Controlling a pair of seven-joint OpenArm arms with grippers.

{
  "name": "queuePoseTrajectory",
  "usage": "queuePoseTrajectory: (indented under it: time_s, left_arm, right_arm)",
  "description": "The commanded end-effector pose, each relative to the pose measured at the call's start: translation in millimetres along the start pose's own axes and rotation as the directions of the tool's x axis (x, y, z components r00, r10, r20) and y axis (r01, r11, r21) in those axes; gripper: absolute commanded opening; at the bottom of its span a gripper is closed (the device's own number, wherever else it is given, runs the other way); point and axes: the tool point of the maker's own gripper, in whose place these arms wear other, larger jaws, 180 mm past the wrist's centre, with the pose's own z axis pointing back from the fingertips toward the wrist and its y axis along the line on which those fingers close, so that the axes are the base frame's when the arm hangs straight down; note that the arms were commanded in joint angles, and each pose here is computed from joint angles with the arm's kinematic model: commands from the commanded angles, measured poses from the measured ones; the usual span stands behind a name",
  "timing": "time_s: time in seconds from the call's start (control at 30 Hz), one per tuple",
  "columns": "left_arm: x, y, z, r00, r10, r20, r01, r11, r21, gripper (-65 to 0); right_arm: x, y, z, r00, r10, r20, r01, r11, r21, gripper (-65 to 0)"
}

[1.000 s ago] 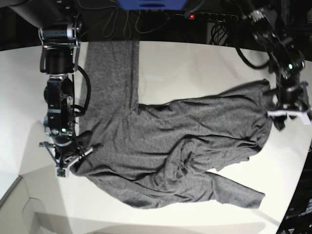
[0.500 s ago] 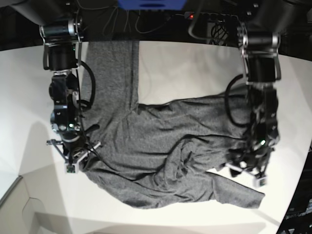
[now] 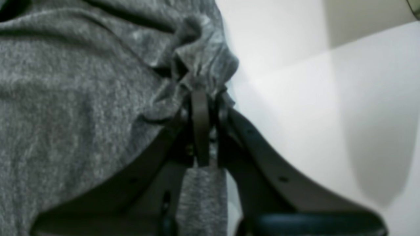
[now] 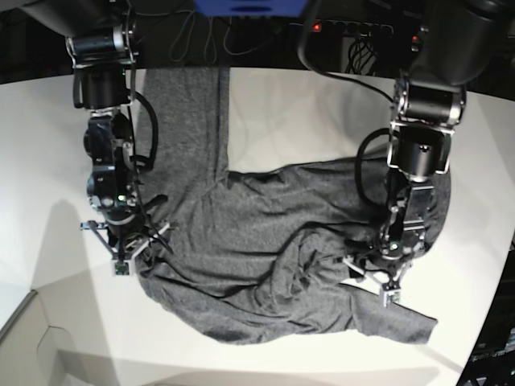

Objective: Layout the t-shirt on the table in an organized manner, then fold the t-shirt properly
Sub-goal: 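Reach the left gripper to the shirt hem and pull it outward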

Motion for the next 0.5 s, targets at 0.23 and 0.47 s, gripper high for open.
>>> queuePoseTrajectory:
  time_s: [0.23, 0.47]
  left_arm:
    - [36.4, 6.0, 3.4, 0.997, 0.008, 0.083, -0.008, 1.000, 0.004, -63.4]
    - [41.6, 17.3, 5.3, 0.996, 0.004, 0.094, -0.006, 1.000, 0.021, -64.6]
  right_arm:
    - [23.9, -4.6, 0.8, 0.998, 0.002, 0.065, -0.002, 1.000, -0.008, -65.0]
    - [23.9, -5.1, 0.8, 0.998, 0.001, 0.065, 0.000, 1.000, -0.009, -65.0]
